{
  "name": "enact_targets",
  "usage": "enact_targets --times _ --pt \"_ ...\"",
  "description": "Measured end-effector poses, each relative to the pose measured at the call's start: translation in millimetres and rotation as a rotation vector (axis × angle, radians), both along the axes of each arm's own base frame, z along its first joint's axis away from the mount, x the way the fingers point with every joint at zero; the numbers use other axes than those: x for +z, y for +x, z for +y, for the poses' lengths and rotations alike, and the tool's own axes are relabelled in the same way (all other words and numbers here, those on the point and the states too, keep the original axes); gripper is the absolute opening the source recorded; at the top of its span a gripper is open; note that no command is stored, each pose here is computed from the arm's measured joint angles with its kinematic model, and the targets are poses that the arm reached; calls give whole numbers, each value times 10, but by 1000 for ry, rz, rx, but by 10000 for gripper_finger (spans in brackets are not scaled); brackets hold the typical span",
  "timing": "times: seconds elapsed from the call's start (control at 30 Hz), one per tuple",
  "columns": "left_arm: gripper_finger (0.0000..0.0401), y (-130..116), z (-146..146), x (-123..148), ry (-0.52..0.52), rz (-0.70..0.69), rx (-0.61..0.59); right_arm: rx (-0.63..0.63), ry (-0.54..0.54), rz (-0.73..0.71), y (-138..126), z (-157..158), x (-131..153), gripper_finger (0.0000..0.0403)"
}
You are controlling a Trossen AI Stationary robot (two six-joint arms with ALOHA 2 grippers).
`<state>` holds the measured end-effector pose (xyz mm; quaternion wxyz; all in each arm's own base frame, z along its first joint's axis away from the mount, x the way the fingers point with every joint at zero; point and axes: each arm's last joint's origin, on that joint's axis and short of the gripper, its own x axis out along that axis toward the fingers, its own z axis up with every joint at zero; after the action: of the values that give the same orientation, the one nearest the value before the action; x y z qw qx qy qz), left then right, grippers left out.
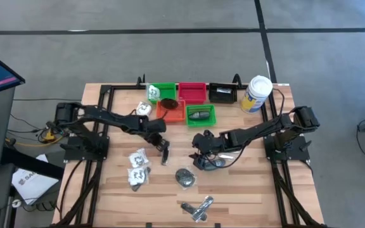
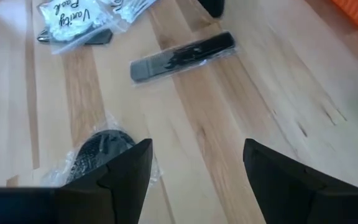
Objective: Pick & Place Travel size toiletries
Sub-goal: Put the black comb into the red bin
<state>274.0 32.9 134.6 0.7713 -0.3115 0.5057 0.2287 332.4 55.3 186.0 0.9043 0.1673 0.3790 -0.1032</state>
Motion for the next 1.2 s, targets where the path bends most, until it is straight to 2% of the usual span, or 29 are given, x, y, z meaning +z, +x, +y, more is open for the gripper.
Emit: enact_targets --times 0.13,0.23,0.47,0.63,0.83,0.93,1.2 --pt "0 117 -18 -138 -51 -1 -33 -1 2 3 -2 4 -1 244" --pt "0 211 -61 -208 -50 -2 -80 -5 6 6 -6 7 -3 244" --pt "0 450 -109 -133 -23 -101 -219 -2 8 11 -9 10 -7 244" --pt "0 587 -121 -54 -32 -179 -253 10 20 20 -14 14 -12 244" --pt "0 645 -218 -127 -68 -176 -311 15 22 20 -14 16 -11 244" --pt "0 620 -282 -65 -43 -180 -328 16 23 20 -14 16 -12 244" --pt "0 531 -381 332 27 -262 -325 30 19 18 -15 38 -9 244"
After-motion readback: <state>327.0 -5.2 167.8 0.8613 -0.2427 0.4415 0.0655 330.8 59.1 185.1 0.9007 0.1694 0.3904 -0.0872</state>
